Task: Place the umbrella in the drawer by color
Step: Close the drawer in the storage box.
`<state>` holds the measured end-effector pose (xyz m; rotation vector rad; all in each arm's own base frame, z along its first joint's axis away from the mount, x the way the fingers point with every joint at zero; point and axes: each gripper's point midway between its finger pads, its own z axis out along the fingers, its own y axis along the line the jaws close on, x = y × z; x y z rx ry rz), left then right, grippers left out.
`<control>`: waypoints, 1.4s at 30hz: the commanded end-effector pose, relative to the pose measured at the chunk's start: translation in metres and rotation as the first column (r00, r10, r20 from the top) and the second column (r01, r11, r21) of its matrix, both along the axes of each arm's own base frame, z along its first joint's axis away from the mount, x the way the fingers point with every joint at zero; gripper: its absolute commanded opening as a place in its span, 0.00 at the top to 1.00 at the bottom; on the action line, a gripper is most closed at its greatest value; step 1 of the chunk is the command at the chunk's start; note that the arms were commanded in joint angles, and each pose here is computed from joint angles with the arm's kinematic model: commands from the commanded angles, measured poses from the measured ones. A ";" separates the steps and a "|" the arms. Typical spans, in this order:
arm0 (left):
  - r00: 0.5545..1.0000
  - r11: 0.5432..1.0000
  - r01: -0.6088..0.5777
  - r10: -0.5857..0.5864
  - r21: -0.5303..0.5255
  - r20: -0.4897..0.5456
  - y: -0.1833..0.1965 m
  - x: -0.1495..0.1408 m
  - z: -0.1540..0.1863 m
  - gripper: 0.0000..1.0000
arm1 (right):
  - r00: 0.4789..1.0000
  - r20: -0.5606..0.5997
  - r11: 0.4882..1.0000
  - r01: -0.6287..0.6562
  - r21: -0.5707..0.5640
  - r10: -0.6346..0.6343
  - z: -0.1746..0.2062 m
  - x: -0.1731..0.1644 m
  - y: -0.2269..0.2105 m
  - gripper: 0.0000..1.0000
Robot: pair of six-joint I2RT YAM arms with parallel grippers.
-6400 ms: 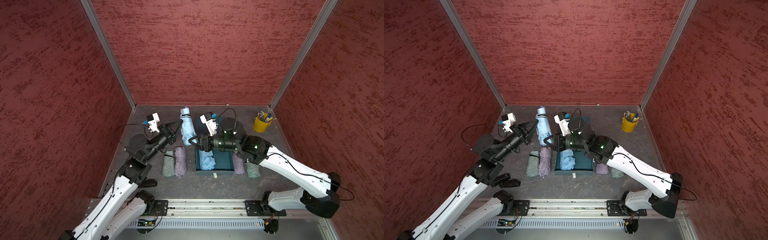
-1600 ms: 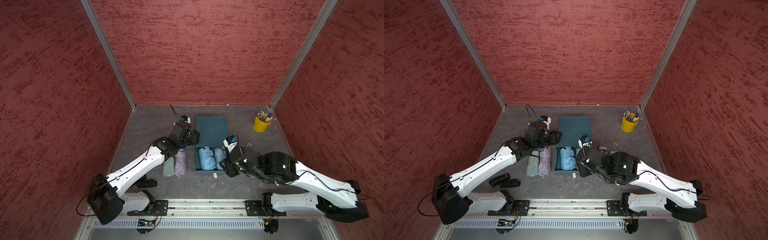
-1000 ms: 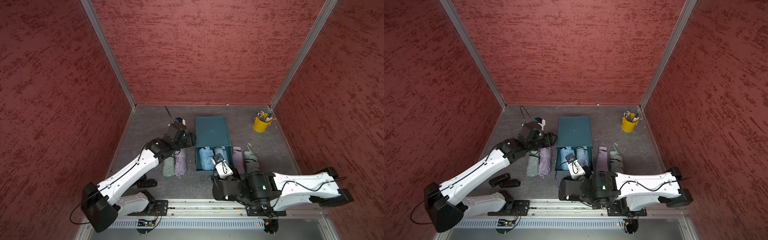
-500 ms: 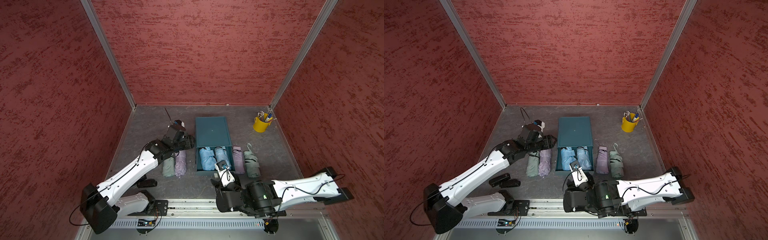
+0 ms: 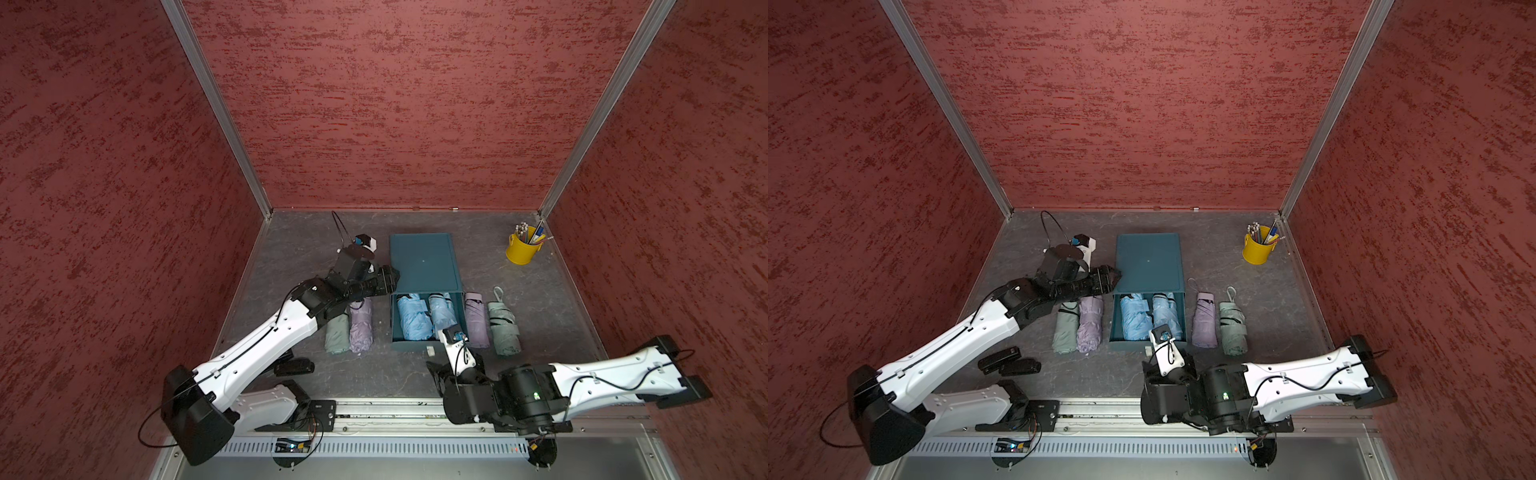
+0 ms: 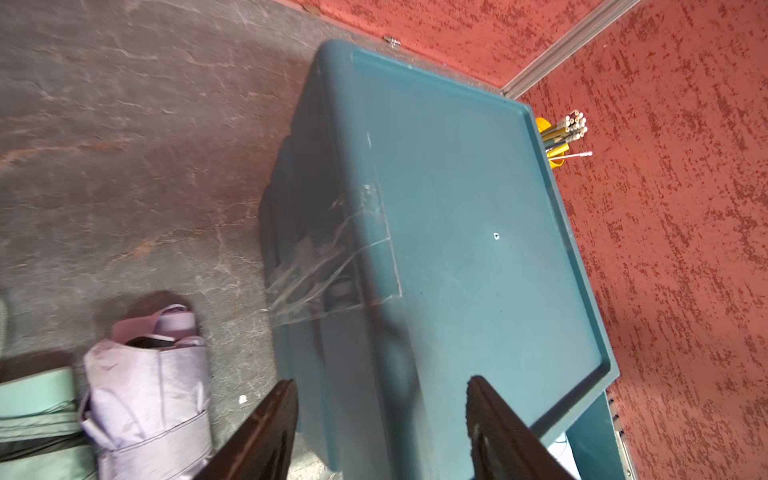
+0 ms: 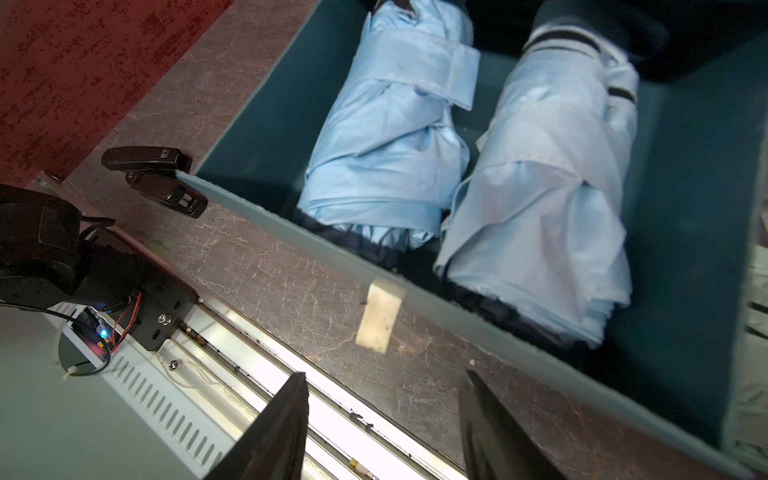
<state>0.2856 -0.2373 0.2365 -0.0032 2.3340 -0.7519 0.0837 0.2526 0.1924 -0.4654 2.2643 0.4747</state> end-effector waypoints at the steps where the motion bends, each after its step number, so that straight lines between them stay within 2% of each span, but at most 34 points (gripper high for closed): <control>1: 0.998 0.999 0.049 -0.049 -0.010 0.025 -0.013 0.005 0.006 0.35 | 1.000 0.015 0.995 0.016 0.096 -0.017 0.009 0.003 0.007 0.39; 7: 0.999 0.998 0.036 -0.037 0.046 0.013 -0.009 0.009 -0.008 0.40 | 1.000 0.021 0.996 0.004 0.094 -0.006 0.006 0.005 0.025 0.40; 12: 0.999 0.995 0.033 -0.033 0.091 0.007 -0.002 0.003 -0.023 0.46 | 0.998 0.026 0.996 0.062 0.068 -0.064 0.001 0.018 0.025 0.47; 19: 0.998 0.988 0.061 -0.059 0.140 -0.018 -0.002 -0.005 -0.042 0.49 | 0.997 0.027 0.992 0.067 0.104 -0.070 0.007 0.024 0.028 0.48; 31: 0.996 0.981 0.090 -0.090 0.169 -0.008 -0.002 -0.007 -0.048 0.53 | 0.993 0.038 0.985 0.107 0.137 -0.114 0.016 0.054 0.033 0.46; 37: 0.993 0.978 0.117 -0.117 0.176 -0.010 -0.003 -0.010 -0.050 0.55 | 0.989 0.048 0.983 0.131 0.127 -0.138 0.017 0.073 0.039 0.48; 42: 0.992 0.977 0.126 -0.126 0.174 -0.010 -0.003 -0.012 -0.051 0.56 | 0.983 0.065 0.974 0.162 0.158 -0.174 0.020 0.095 0.044 0.56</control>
